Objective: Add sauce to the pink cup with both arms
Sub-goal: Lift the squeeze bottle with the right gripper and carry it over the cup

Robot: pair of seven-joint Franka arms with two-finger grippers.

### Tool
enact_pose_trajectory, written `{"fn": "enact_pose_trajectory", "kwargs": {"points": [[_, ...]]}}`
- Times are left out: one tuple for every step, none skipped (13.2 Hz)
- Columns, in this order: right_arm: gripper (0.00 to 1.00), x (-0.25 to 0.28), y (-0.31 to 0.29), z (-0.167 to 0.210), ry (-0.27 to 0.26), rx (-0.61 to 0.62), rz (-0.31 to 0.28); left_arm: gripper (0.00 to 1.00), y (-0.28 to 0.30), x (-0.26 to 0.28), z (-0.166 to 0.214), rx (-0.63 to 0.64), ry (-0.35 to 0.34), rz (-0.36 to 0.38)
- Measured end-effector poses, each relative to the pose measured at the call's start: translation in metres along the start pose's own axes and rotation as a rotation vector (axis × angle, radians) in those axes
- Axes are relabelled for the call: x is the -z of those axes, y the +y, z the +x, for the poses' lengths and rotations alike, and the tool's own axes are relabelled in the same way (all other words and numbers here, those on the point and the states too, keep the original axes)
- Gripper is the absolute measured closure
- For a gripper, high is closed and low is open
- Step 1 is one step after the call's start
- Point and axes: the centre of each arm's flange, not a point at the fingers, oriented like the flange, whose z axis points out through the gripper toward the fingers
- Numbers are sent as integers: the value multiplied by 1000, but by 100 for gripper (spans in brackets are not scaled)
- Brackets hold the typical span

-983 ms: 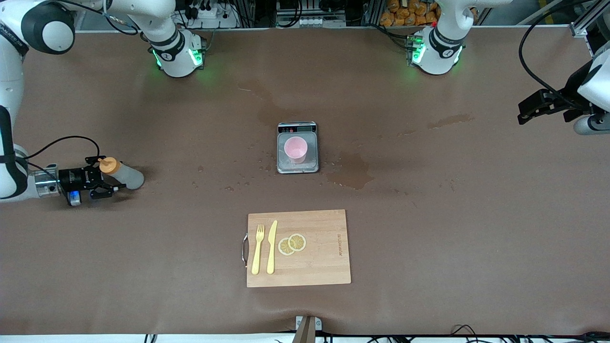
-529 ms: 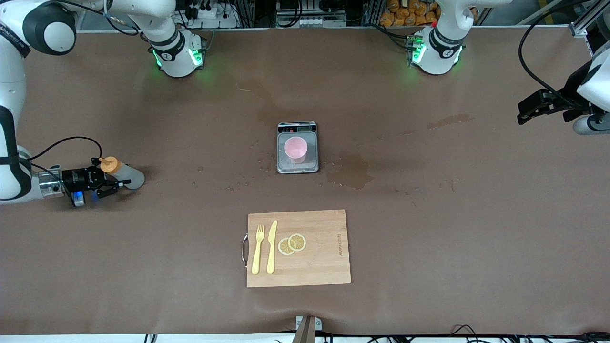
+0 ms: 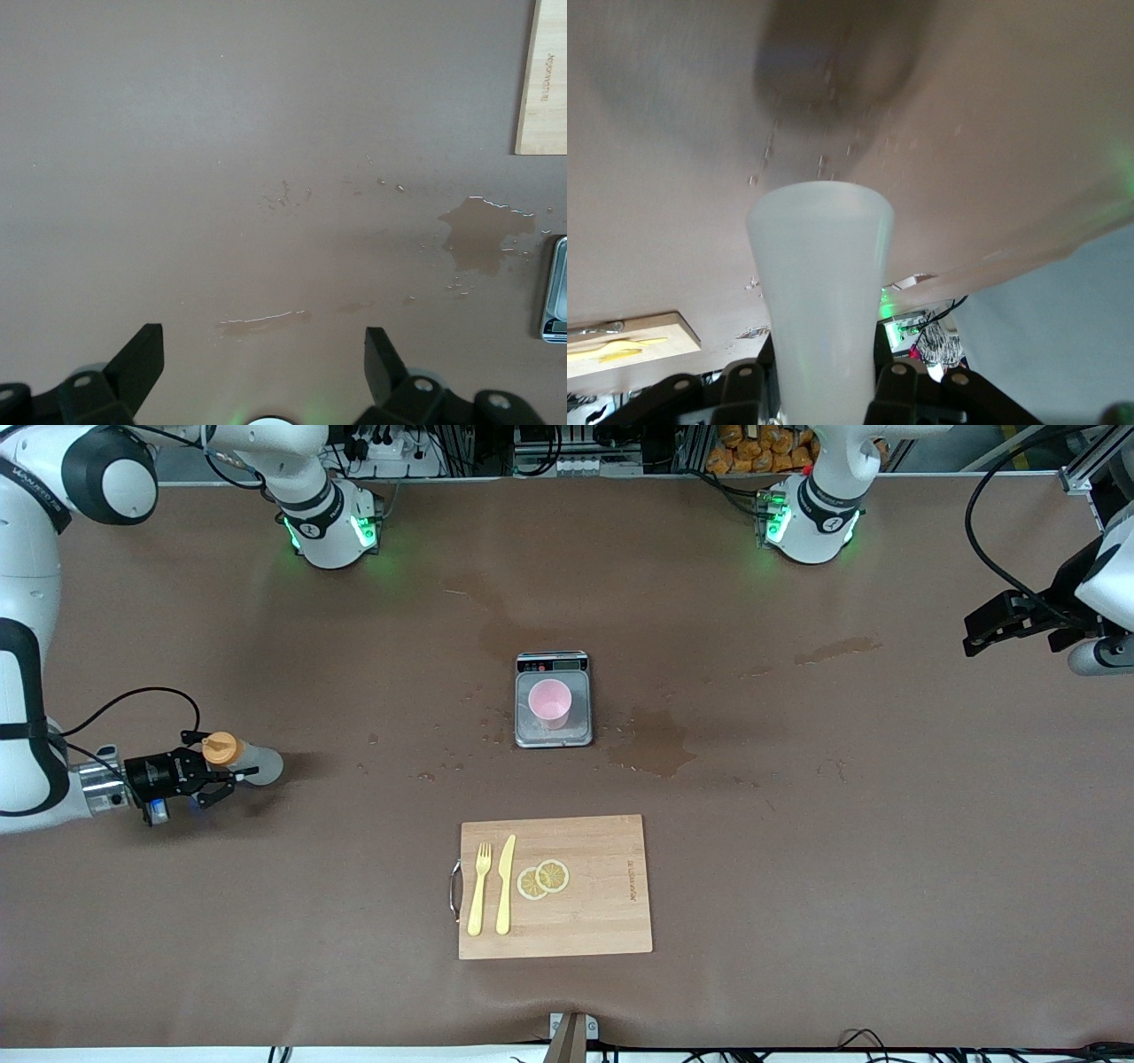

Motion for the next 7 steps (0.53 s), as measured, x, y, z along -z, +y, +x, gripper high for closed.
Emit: {"fn": "enact_pose_trajectory", "kwargs": {"points": [[59,2,-9,-20,17,-23,-12,0,0,0,0,0,0,0],[59,2,-17,-39,36,-41,-21,0,0,0,0,0,0,0],[59,-1,-25,-61,57,-55,-37,0,0,0,0,0,0,0],[59,-10,-35,-84,84,-68,-62,0,0,0,0,0,0,0],[59,-23,-44,-106,120,-84,-93,0,0,0,0,0,1,0],[59,-40,-53,-128,165,-101,-130,0,0,1,0,0,1,0],[59,-59,-62,-149,210,-112,-167,0,0,1,-1,-1,3,-1]]}}
